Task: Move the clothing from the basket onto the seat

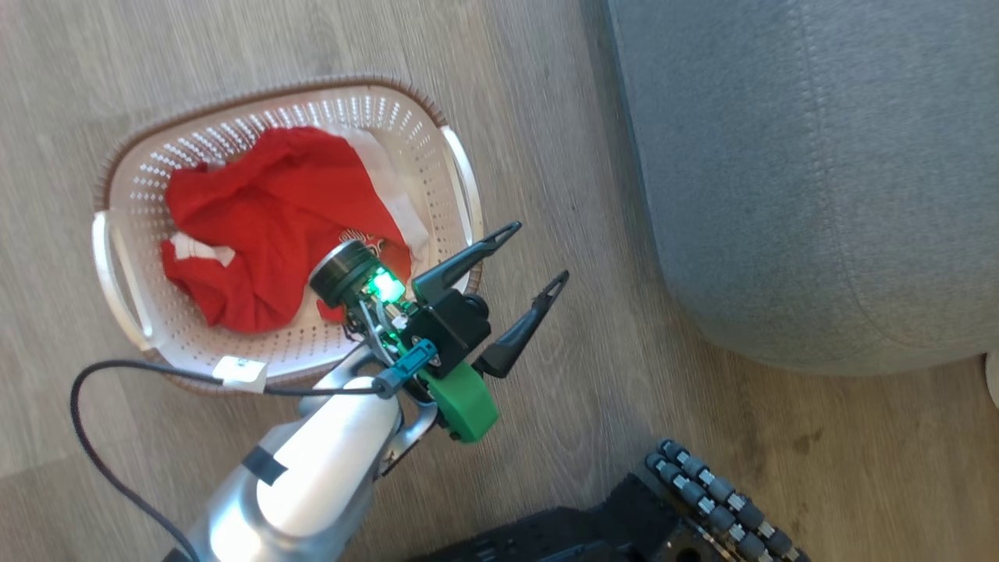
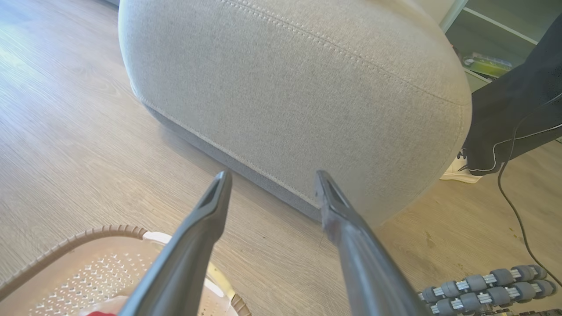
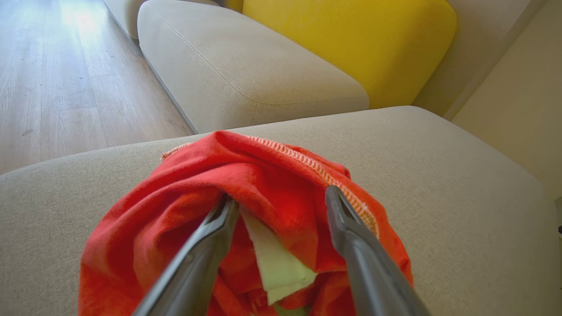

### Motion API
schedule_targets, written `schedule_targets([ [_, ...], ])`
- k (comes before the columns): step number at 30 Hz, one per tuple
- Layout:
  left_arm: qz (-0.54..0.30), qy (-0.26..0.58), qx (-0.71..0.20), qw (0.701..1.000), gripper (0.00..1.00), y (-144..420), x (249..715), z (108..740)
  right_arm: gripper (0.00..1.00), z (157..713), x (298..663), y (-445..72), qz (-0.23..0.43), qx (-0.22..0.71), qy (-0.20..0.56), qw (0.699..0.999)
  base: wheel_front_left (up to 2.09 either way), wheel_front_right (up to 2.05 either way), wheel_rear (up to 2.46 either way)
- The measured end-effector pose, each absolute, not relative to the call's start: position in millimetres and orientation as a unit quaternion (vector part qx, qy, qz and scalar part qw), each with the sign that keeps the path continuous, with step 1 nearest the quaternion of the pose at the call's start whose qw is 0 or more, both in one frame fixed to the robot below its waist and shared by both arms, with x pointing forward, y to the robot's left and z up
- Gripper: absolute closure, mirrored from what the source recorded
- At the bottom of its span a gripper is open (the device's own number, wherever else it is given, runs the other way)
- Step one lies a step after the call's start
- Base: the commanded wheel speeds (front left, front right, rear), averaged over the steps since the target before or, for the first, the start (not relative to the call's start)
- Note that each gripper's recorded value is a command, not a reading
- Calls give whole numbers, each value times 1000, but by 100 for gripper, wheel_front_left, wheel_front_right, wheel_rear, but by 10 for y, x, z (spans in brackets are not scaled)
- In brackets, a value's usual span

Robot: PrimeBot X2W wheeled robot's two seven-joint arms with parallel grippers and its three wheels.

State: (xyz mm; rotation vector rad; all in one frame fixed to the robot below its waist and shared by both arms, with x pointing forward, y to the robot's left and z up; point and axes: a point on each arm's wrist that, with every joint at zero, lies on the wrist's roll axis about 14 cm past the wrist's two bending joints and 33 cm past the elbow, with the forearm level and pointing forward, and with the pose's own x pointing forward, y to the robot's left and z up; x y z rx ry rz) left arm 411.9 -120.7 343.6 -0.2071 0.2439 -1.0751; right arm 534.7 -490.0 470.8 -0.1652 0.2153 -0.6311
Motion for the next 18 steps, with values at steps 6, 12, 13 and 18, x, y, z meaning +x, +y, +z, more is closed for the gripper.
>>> schedule_targets([
  [6, -514, 94, -105, 846, 0, -1289, 4020, 3781, 0, 5016, 5237, -4884, -302, -86, 95, 945, 0, 0, 0],
  [12, -512, 82, -104, 849, 0, -1290, 3870, 4046, 0, 5371, 5112, -4862, -294, -94, 74, 948, 0, 0, 0],
  [13, -509, 78, -102, 851, 0, -1275, 3854, 4096, 0, 5427, 5078, -4846, -292, -93, 70, 949, 0, 0, 0],
  [18, -489, 62, -89, 865, 0, -1174, 3779, 4331, 0, 5869, 4969, -4728, -274, -95, 24, 957, 0, 0, 0],
])
